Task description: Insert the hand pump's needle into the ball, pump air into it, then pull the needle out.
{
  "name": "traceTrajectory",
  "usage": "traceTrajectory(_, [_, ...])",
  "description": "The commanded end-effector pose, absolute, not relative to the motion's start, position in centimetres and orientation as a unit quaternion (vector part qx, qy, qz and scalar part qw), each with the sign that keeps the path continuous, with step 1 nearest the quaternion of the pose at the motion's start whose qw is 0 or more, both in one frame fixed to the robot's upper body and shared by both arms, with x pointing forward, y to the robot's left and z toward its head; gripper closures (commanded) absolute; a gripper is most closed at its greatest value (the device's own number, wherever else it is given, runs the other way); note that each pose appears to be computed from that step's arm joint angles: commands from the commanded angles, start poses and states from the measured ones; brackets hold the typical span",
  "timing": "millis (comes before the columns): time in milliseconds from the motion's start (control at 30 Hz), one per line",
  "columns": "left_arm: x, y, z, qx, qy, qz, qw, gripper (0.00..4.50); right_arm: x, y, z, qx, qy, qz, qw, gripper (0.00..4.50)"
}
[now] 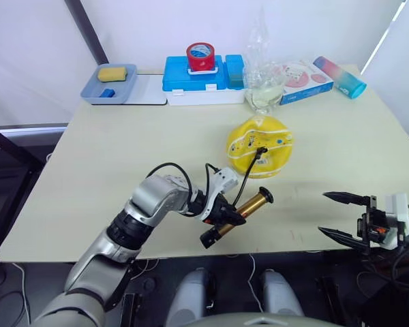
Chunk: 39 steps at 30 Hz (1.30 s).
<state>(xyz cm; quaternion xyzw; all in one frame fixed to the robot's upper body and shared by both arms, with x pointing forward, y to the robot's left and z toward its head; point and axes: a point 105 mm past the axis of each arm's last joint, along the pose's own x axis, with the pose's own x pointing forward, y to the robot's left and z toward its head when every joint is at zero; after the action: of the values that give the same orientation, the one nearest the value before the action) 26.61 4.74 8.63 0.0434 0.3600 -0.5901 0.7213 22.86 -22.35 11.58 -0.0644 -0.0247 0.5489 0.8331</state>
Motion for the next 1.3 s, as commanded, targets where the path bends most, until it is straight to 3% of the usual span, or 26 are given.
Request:
traceTrajectory(33, [26.3, 4.6, 10.6, 0.056, 0.289, -0.628, 0.721, 3.45, 23.0, -21.7, 13.2, -0.049, -0.048, 0.553, 0.831, 0.0])
traceTrajectory(433, [26.3, 5.9, 9.2, 0.071, 0.169, -0.661, 0.727, 3.45, 24.5, -17.6, 14.4, 0.061, -0.032, 0.528, 0.846, 0.0])
traceTrajectory(800, [26.6, 4.4, 10.3, 0.028, 0.055, -0.675, 0.735, 3.45, 24.8, -14.4, 15.3, 0.14, -0.033, 0.541, 0.829, 0.0])
traceTrajectory(1300, [26.1, 2.7, 9.6, 0.017, 0.028, -0.692, 0.721, 3.45, 25.0, -10.9, 15.8, 0.199, -0.032, 0.573, 0.795, 0.0])
